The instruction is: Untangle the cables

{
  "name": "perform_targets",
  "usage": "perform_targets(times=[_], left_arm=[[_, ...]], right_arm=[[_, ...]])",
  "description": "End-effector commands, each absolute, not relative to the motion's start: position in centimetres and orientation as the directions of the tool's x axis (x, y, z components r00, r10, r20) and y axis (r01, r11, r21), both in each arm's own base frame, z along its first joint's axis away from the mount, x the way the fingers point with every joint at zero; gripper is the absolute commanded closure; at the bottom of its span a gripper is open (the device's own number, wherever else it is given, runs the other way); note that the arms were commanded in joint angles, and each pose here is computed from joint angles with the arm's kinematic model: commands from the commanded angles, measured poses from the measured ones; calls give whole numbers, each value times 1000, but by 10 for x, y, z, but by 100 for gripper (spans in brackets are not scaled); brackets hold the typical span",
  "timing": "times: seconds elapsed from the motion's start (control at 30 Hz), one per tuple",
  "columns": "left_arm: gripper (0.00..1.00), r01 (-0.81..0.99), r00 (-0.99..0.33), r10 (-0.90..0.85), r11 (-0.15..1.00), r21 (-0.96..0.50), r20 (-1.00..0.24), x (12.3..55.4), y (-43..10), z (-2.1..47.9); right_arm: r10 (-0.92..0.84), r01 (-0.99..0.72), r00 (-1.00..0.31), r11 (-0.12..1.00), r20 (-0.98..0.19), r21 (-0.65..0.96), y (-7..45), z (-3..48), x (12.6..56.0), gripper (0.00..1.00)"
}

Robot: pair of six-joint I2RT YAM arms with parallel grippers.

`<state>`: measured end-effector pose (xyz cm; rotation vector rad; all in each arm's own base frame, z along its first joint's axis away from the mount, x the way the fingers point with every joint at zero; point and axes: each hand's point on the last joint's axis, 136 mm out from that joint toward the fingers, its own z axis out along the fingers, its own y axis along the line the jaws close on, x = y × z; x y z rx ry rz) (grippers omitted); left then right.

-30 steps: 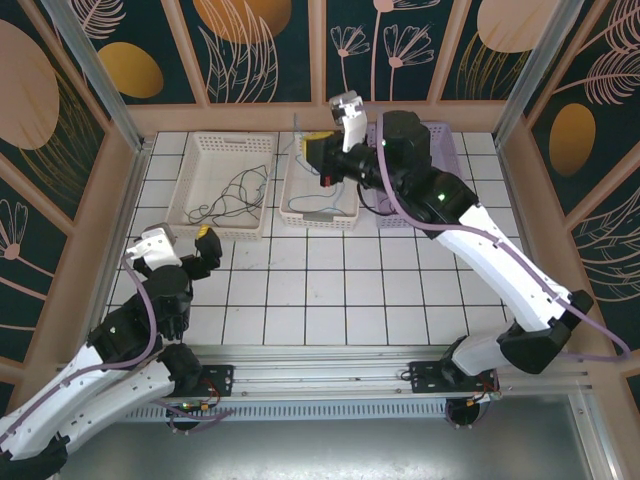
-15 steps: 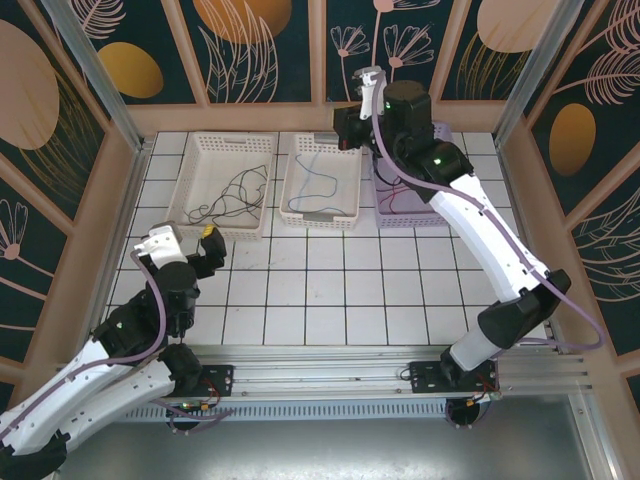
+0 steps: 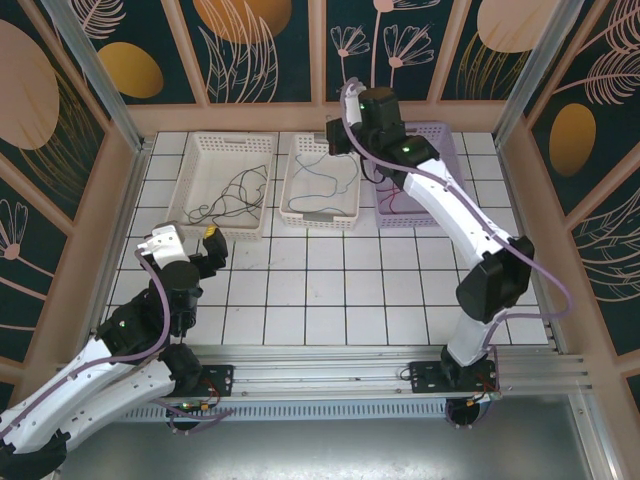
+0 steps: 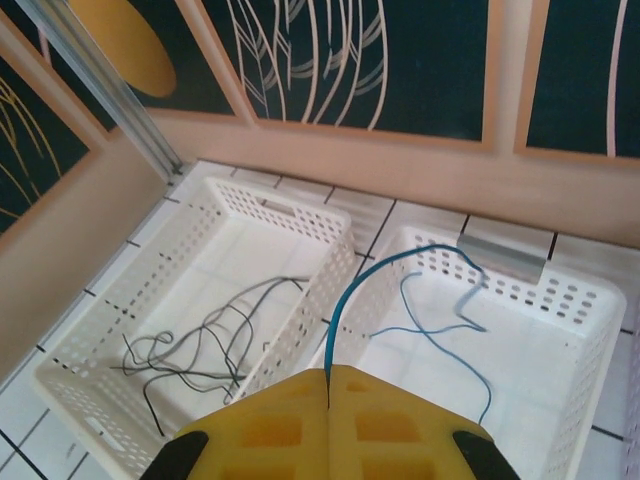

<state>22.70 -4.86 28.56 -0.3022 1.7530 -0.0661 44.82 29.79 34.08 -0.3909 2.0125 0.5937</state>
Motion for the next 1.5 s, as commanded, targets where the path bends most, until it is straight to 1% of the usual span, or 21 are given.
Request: perform_targets(times=[0.0, 0.17, 0.37, 0.67, 0.87, 1.0, 1.07, 1.1, 1.17, 1.27, 1.47], left_arm=[[1, -176, -184, -207, 969, -175, -961, 228, -47, 280], [2, -173, -187, -204, 970, -173, -961, 228, -48, 280], [2, -171, -190, -201, 971, -170, -961, 228, -48, 279], [2, -168, -193, -199, 972, -167, -961, 228, -49, 279], [1, -163, -203, -187, 974, -155, -961, 230, -52, 277], [1, -163, -206, -183, 975, -151, -961, 230, -52, 276], [2, -163, -206, -184, 975, -151, -961, 230, -52, 276], [2, -162, -206, -184, 975, -152, -961, 230, -52, 276], [1, -162, -208, -182, 975, -150, -961, 230, -53, 276], [2, -160, -210, -182, 976, -149, -961, 231, -53, 275], [2, -160, -211, -180, 976, -147, -961, 231, -53, 275]], right_arm=[[-37, -483, -479, 845, -877, 228, 301, 325, 465, 100], [-78, -463, -534, 860, -842, 214, 311, 277, 486, 100], [-102, -451, -602, 862, -792, 232, 324, 219, 500, 100], [-112, -397, -703, 881, -702, 257, 327, 143, 504, 100], [-140, -376, -749, 895, -647, 241, 329, 112, 500, 100], [-162, -368, -768, 903, -620, 220, 330, 101, 496, 90], [-169, -371, -766, 904, -620, 213, 332, 102, 494, 82], [-171, -374, -764, 903, -622, 211, 332, 104, 494, 79], [-169, -381, -754, 899, -635, 213, 334, 115, 492, 74], [-164, -393, -731, 894, -662, 213, 337, 135, 489, 64], [-164, -395, -712, 898, -683, 197, 334, 156, 486, 55]])
